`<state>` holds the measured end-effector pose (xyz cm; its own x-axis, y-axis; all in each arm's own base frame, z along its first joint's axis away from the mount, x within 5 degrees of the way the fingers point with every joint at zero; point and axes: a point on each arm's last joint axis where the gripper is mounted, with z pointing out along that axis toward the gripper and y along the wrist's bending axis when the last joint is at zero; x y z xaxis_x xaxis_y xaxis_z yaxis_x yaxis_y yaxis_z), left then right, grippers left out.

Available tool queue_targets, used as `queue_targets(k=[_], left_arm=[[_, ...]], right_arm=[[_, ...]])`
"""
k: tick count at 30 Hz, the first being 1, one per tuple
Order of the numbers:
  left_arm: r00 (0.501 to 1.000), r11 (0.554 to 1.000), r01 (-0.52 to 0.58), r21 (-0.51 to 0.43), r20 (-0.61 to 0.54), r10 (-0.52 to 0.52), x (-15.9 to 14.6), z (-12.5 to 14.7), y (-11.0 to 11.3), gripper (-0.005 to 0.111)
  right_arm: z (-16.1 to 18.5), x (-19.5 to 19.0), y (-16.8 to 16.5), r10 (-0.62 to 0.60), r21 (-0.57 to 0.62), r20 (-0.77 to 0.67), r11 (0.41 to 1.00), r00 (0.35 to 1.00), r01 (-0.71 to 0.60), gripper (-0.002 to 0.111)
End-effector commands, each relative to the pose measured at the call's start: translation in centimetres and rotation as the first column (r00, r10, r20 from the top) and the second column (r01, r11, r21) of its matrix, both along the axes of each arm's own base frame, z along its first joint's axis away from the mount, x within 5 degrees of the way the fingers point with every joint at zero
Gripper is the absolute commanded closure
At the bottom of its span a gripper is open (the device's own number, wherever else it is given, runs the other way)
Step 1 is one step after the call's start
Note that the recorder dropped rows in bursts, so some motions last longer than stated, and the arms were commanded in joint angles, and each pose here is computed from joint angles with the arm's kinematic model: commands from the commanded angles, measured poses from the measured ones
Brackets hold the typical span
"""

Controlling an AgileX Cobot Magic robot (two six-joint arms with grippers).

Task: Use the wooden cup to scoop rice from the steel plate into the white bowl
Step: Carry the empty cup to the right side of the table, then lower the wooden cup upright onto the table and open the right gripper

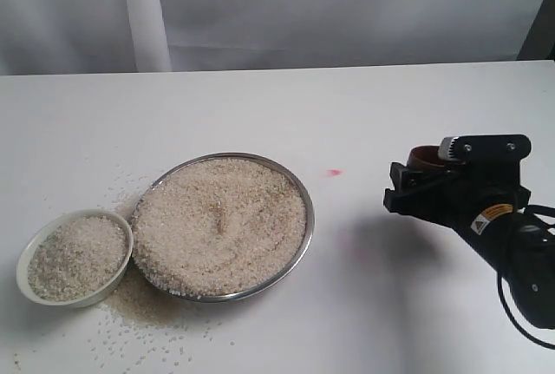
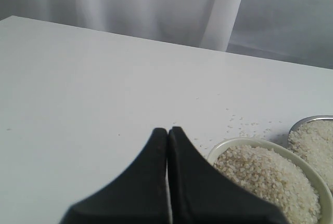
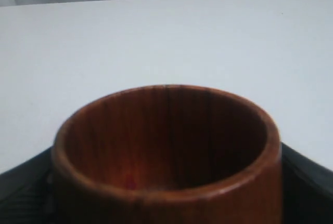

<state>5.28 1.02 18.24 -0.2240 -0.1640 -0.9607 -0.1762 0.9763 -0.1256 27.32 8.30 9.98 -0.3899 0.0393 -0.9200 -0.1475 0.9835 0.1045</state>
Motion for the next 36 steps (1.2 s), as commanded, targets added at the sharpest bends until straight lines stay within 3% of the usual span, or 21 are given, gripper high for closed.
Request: queue_targets(k=[1, 13, 28, 30, 33, 36], left_arm=[[1.000, 1.000, 0.008, -0.007, 0.008, -0.008, 0.0, 0.1, -0.1, 0.107], [1.000, 1.000, 0.008, -0.007, 0.008, -0.008, 0.0, 0.1, -0.1, 0.107], [1.000, 1.000, 0.008, -0.007, 0.008, -0.008, 0.0, 0.1, -0.1, 0.107], [1.000, 1.000, 0.008, -0.007, 0.008, -0.008, 0.0, 0.1, -0.1, 0.107], [1.000, 1.000, 0.008, -0.007, 0.008, -0.008, 0.0, 0.1, -0.1, 0.107], [1.000, 1.000, 0.008, -0.007, 0.008, -0.008, 0.0, 0.1, -0.1, 0.107]], right_arm=[[-0.5, 0.0, -0.2, -0.008, -0.008, 0.004, 1.000, 1.000, 0.008, 0.108], [-1.7, -0.5, -0.2, -0.004, -0.031, -0.113, 1.000, 0.994, 0.000, 0.108], [-2.0, -0.6, -0.1, 0.014, -0.051, -0.148, 0.998, 0.989, -0.021, 0.108], [-2.0, -0.7, 0.0, 0.038, -0.068, -0.144, 0.997, 0.989, -0.048, 0.102], [-1.9, -0.6, 0.1, 0.051, -0.081, -0.131, 0.995, 0.990, -0.062, 0.083], [-1.8, -0.6, 0.1, 0.051, -0.079, -0.121, 0.995, 0.991, -0.061, 0.053]])
